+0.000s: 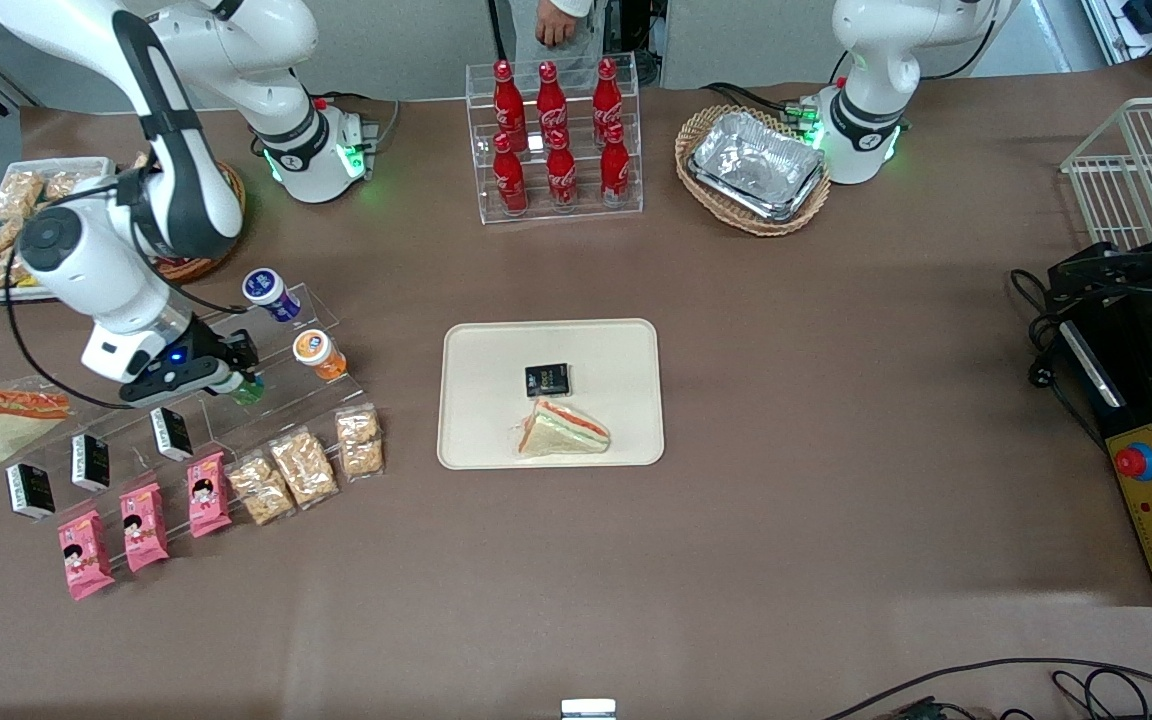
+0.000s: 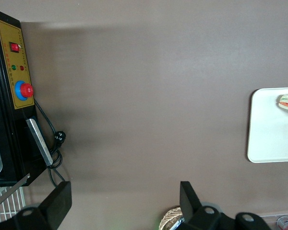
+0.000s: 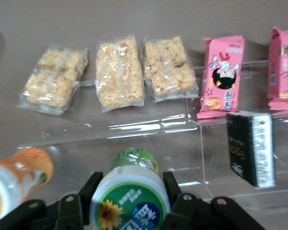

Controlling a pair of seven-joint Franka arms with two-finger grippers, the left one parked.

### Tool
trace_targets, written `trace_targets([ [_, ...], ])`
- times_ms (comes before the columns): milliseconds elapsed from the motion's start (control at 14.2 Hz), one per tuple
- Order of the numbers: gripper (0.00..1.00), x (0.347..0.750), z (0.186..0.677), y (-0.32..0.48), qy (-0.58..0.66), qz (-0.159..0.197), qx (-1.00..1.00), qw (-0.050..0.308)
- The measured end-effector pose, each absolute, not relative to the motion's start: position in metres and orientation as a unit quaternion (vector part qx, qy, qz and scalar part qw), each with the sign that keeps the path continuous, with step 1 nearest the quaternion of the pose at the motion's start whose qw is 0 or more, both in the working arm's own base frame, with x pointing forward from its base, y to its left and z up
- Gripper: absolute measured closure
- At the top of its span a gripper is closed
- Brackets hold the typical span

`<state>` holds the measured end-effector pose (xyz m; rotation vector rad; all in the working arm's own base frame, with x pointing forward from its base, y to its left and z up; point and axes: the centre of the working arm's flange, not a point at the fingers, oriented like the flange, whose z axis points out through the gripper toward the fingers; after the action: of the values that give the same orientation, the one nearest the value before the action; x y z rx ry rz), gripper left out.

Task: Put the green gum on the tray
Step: 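Lift the gum bottle up out of the rack with the right gripper, then carry the gum bottle over the cream tray beside the black package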

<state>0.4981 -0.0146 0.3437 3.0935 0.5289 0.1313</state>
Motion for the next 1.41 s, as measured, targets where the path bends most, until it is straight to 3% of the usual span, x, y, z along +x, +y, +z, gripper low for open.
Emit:
trace_targets([
  [352,0.42,0.536,0.455,-0.016,0.161,0.01,0.987,-0.01],
  [634,0.42,0.537,0.522,-0.016,0.159,-0.021,0.987,-0.017],
  [845,0.42,0.535,0.575,-0.012,0.157,-0.023,0.987,-0.017],
  [1056,0.42,0.535,0.587,0.018,0.126,-0.019,0.992,-0.015],
  [1408,0.42,0.522,0.574,0.158,0.023,-0.027,0.999,-0.009],
])
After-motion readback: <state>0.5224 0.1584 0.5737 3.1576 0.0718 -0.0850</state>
